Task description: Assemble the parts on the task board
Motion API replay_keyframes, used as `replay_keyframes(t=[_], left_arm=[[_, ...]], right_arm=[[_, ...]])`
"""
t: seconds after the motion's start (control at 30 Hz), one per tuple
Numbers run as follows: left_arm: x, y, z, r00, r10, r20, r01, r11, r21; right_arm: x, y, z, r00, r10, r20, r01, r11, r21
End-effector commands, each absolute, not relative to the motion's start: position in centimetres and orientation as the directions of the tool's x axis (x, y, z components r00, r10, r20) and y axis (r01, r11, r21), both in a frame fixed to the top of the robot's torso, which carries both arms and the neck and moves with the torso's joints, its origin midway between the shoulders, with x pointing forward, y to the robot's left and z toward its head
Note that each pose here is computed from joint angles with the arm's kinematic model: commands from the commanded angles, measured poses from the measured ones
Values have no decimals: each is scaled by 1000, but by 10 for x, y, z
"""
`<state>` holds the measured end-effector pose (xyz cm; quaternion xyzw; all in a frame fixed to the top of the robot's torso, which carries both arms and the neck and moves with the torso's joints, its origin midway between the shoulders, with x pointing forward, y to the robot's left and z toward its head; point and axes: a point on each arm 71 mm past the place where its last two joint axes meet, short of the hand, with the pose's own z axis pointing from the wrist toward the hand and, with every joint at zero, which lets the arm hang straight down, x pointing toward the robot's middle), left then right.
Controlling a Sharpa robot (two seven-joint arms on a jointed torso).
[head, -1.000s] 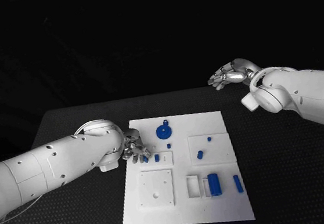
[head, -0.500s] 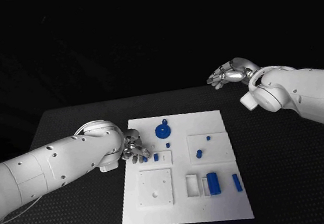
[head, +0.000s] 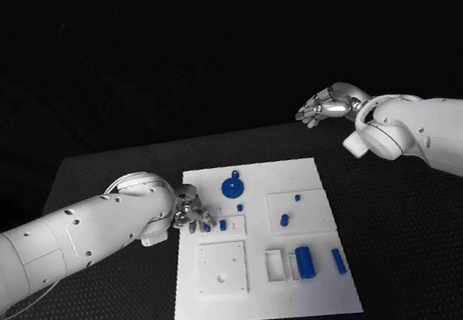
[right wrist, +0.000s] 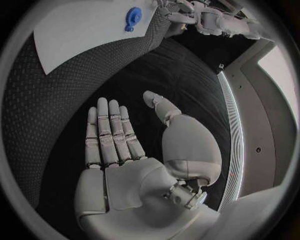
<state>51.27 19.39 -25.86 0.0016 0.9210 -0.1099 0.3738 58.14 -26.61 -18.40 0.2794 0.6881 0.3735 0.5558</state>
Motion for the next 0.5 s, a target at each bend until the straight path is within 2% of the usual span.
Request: replay_keyframes(t=[0.03, 0.27, 0.5], left_arm=[[514, 200, -259, -702, -93, -706, 45, 984, -174], [516, 212, -258, -694, -138, -706, -4, 982, -189], [516, 214, -258, -691, -246, -680, -66, 958, -280]], right_arm=[[581, -265, -184, -232, 800, -554, -35, 562, 826], [581, -266, -185, -231, 800, -554, -33, 562, 826], [580, -265, -187, -234, 800, -553, -32, 562, 827]])
